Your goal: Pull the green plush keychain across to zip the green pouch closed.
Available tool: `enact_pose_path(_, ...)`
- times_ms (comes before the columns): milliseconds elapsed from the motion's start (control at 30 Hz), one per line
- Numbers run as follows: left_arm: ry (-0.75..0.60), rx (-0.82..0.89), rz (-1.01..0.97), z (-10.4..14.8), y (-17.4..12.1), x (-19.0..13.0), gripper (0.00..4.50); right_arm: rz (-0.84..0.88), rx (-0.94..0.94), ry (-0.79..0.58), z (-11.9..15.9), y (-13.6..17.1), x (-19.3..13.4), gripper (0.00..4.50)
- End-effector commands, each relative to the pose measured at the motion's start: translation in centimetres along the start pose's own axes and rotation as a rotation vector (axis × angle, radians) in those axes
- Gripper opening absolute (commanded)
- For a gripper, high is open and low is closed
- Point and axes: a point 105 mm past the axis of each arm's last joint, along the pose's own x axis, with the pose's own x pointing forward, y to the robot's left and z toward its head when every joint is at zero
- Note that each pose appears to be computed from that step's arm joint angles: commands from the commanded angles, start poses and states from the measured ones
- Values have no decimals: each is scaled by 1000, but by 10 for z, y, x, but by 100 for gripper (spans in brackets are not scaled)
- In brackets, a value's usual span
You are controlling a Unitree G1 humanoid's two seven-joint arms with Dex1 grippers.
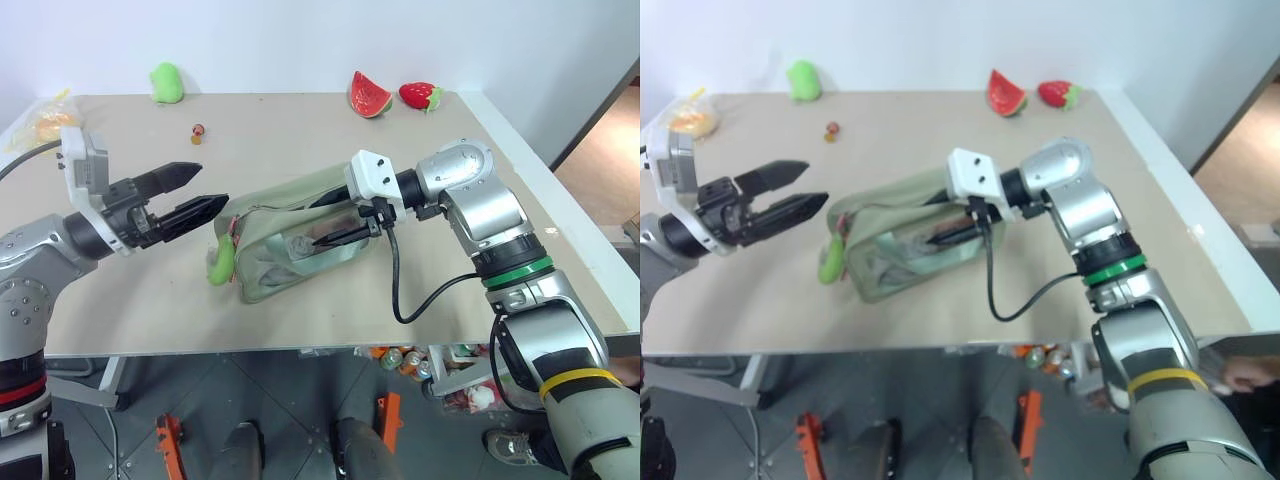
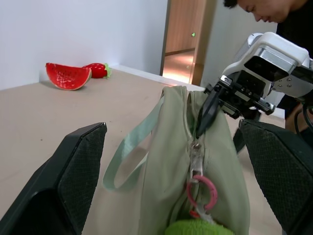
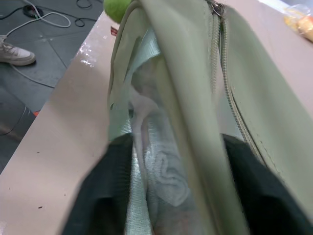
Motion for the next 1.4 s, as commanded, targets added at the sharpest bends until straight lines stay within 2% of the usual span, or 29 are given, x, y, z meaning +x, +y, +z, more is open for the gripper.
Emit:
enact_pose_path(33,-49,50,15,15,-3,-4,450,-4,-61,-2,12,-7,-6,86)
enact_pose_path(133,-65,41,40,16,1,-8,450,-10,-63,16,9,-10,-7,2)
enact_pose_path(367,-157,-1,97,28,13,-17,450,-112,-36,47,6,-29,-11,2)
enact_pose_path(533,-183,-8,96,32,11,-18,450,-358,83,131,6,-74,-22,2)
enact_pose_path(667,-185,-16,102,28,11,-18,450,-407,93,149,20,-88,-27,2)
enact_pose_path(867,-172,-22,128,23,15,-23,450,-380,87,142,25,-83,-16,2)
enact_pose_path(1100,-179,-31,162,24,20,-30,450,-332,172,134,3,-59,19,2)
enact_pose_path(1400,-173,-39,180,23,22,-34,450,-340,214,83,9,-59,24,2)
